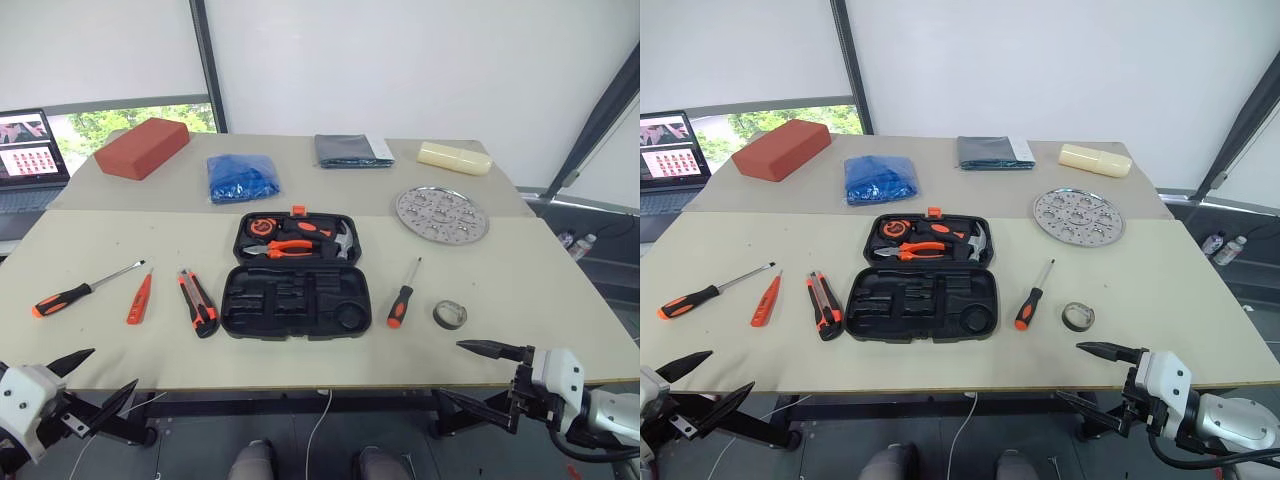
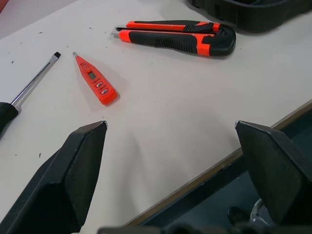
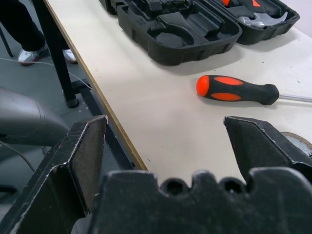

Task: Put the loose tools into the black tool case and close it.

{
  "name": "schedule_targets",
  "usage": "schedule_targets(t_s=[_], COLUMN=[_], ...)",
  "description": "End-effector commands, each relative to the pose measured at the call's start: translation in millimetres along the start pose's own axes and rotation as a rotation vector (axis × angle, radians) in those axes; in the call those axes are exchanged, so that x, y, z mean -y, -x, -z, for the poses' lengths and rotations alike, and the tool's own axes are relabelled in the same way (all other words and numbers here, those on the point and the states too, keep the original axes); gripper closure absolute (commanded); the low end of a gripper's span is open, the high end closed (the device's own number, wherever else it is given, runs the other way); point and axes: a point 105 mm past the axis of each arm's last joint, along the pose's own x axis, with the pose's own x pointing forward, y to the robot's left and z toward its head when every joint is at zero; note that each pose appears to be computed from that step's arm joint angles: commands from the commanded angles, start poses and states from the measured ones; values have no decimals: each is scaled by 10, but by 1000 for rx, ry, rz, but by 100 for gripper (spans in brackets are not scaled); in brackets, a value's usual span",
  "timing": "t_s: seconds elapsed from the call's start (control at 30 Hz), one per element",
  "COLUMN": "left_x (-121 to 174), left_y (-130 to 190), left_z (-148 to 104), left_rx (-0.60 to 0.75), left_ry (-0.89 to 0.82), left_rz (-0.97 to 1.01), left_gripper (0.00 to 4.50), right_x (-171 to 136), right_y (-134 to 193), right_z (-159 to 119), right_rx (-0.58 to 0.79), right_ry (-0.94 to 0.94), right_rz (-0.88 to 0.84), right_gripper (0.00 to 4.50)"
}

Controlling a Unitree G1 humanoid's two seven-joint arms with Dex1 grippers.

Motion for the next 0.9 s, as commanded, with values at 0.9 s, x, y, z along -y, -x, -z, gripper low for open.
schedule_targets(t_s=[0.9], left_x=[-1270], left_y=[-66], left_z=[248], left_rx=[13], left_ry=[491], left_rz=[-565], left_gripper=[0], right_x=[132], right_y=[-798], right_z=[-949], right_rx=[529], right_ry=[9], right_rz=[93], right_gripper=[5])
